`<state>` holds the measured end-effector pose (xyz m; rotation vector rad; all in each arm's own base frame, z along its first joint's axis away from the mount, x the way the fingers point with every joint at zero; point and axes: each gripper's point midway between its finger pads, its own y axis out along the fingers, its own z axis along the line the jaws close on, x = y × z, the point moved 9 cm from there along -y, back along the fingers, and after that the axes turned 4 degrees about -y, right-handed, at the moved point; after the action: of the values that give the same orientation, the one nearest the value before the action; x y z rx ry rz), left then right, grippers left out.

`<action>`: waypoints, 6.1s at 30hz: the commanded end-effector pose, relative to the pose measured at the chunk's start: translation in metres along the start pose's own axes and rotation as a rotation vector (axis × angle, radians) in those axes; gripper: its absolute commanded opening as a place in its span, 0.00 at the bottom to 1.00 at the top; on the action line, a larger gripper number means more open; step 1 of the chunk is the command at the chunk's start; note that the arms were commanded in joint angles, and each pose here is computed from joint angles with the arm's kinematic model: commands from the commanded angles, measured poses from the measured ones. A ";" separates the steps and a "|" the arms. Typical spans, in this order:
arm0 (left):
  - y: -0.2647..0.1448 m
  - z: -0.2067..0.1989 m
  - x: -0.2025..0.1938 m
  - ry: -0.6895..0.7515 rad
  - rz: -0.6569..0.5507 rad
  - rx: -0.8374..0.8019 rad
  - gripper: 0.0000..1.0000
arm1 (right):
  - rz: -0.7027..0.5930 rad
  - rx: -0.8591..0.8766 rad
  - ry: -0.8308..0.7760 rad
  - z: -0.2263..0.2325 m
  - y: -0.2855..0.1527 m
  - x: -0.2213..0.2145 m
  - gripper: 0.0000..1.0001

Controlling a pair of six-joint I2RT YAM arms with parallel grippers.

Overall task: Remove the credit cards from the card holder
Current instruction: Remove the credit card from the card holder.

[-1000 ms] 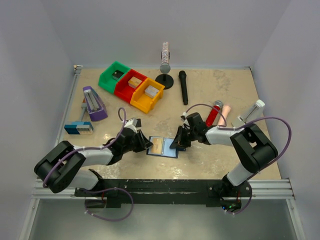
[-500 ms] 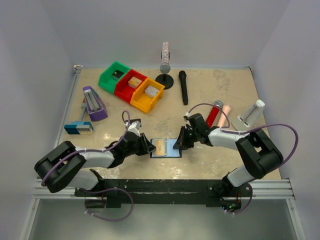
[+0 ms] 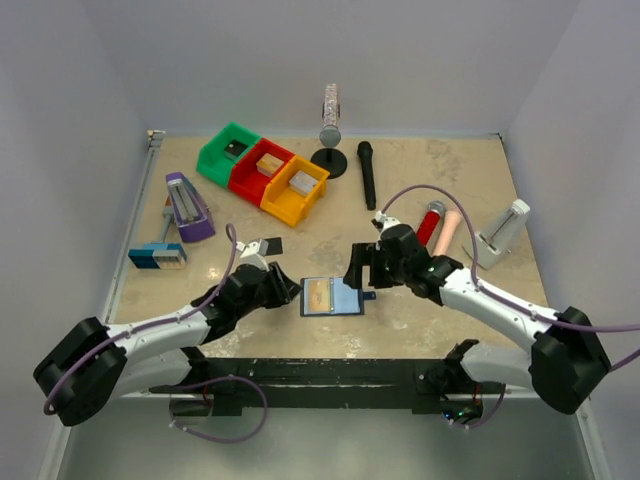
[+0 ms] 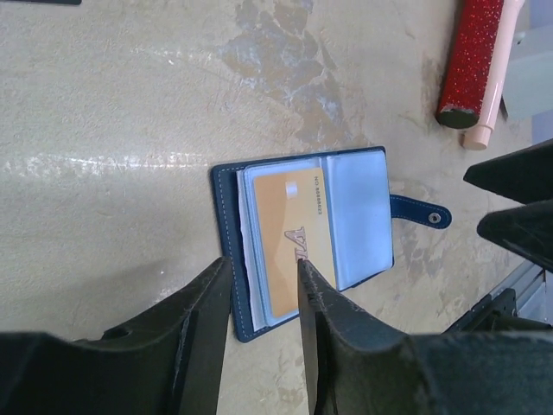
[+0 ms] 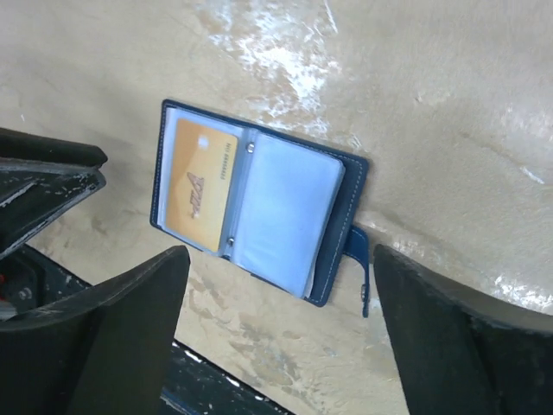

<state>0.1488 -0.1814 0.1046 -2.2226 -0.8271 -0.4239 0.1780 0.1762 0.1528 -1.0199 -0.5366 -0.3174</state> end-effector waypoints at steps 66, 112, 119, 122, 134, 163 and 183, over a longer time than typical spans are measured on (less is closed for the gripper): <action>0.035 0.019 -0.012 -0.081 0.067 -0.115 0.00 | 0.090 0.461 0.233 0.012 0.080 -0.027 0.43; 0.037 0.028 -0.022 -0.099 0.099 -0.092 0.00 | 0.110 0.556 0.217 0.017 0.083 -0.026 0.45; 0.038 0.028 -0.023 -0.102 0.106 -0.093 0.00 | 0.104 0.593 0.213 0.020 0.082 -0.025 0.44; 0.038 0.029 -0.024 -0.102 0.108 -0.090 0.00 | 0.101 0.607 0.209 0.021 0.082 -0.024 0.44; 0.039 0.028 -0.025 -0.101 0.115 -0.095 0.00 | 0.091 0.662 0.222 0.028 0.077 -0.017 0.45; 0.034 0.019 -0.032 -0.090 0.125 -0.136 0.00 | 0.067 0.612 0.293 0.024 0.080 -0.011 0.44; 0.033 0.022 -0.034 -0.103 0.122 -0.132 0.00 | 0.127 0.689 0.270 0.028 0.080 -0.008 0.45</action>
<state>0.1545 -0.1964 0.0599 -2.4009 -0.7815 -0.3380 0.1993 0.2320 0.0922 -0.3970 -0.2456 -0.1961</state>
